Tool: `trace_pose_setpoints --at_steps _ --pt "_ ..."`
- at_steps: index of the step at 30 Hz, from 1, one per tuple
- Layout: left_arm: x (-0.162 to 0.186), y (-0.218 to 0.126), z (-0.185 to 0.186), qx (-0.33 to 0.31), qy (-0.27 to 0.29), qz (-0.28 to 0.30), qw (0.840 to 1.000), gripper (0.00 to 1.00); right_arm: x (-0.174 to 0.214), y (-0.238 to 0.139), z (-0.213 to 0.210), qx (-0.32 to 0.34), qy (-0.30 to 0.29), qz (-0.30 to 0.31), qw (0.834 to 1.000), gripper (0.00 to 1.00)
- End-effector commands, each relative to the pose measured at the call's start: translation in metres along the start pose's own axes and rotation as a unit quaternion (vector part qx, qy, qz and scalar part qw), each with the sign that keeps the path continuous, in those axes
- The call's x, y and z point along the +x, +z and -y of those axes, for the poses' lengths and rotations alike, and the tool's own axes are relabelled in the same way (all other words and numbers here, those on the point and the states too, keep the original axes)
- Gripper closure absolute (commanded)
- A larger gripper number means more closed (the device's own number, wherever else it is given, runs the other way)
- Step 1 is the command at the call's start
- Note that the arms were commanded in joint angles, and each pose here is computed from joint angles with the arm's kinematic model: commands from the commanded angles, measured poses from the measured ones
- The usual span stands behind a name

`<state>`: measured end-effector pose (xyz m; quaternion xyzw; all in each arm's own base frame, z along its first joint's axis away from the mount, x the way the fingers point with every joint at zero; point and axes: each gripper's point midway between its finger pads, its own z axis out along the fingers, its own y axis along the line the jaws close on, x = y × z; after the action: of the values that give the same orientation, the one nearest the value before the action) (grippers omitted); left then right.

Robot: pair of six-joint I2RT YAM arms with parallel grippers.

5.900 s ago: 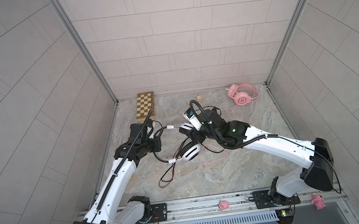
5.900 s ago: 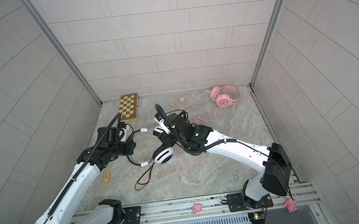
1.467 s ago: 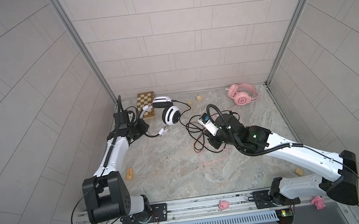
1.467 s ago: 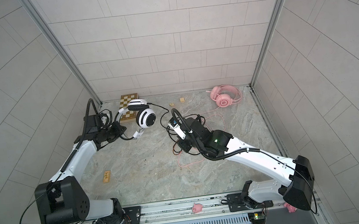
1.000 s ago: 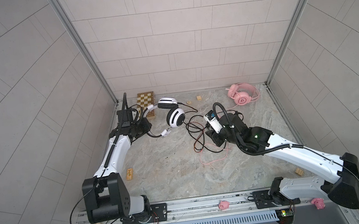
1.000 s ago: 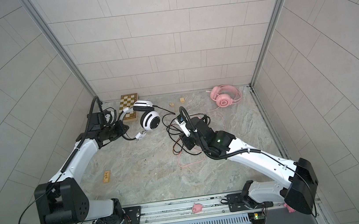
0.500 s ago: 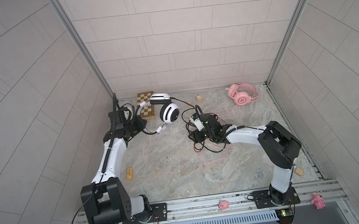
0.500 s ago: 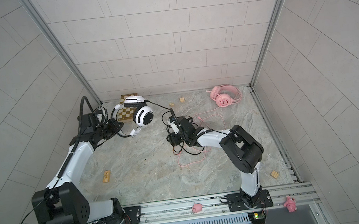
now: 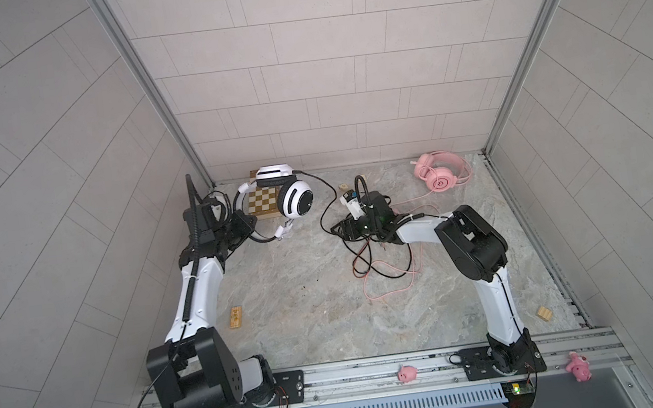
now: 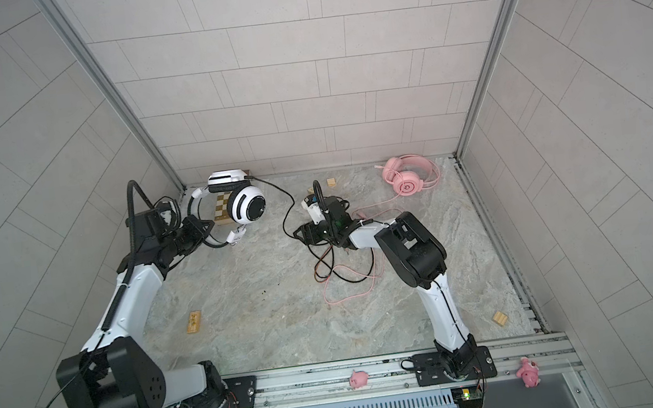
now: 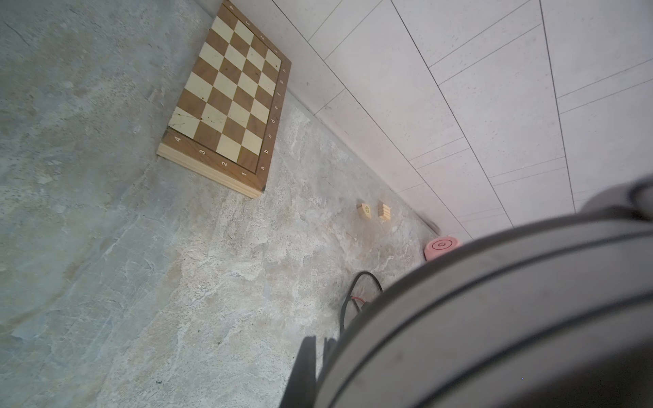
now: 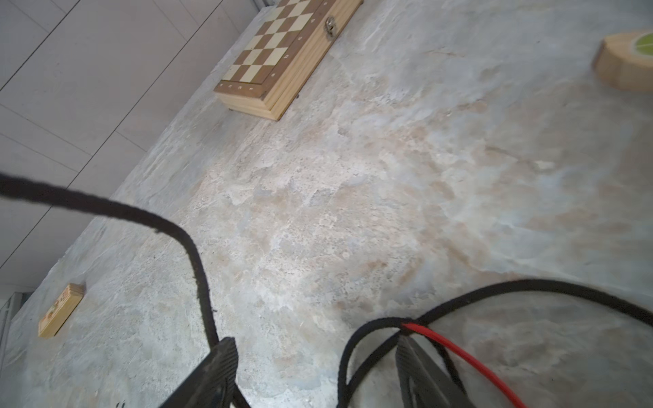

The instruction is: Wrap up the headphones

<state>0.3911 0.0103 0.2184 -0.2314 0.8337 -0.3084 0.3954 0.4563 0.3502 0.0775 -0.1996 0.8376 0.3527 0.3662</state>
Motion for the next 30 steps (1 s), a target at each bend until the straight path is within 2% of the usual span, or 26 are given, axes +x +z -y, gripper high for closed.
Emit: trace_pose_setpoints --at_steps 1,18,22,30 --pt "-0.015 -0.012 0.023 0.053 0.003 0.031 0.998 1.0 0.013 0.004 -0.007 -0.027 0.001 -0.016 0.999 0.29" --pt "-0.014 -0.008 0.019 0.053 -0.009 0.025 0.998 1.0 0.005 -0.018 -0.027 -0.072 0.008 -0.012 0.997 0.3" --pt "-0.013 -0.007 0.018 0.053 -0.012 0.022 0.998 1.0 0.002 -0.02 -0.033 -0.1 0.021 -0.003 0.995 0.29" --pt "-0.012 -0.006 0.017 0.053 -0.014 0.02 0.998 1.0 0.002 -0.024 -0.029 -0.112 0.044 0.005 0.993 0.25"
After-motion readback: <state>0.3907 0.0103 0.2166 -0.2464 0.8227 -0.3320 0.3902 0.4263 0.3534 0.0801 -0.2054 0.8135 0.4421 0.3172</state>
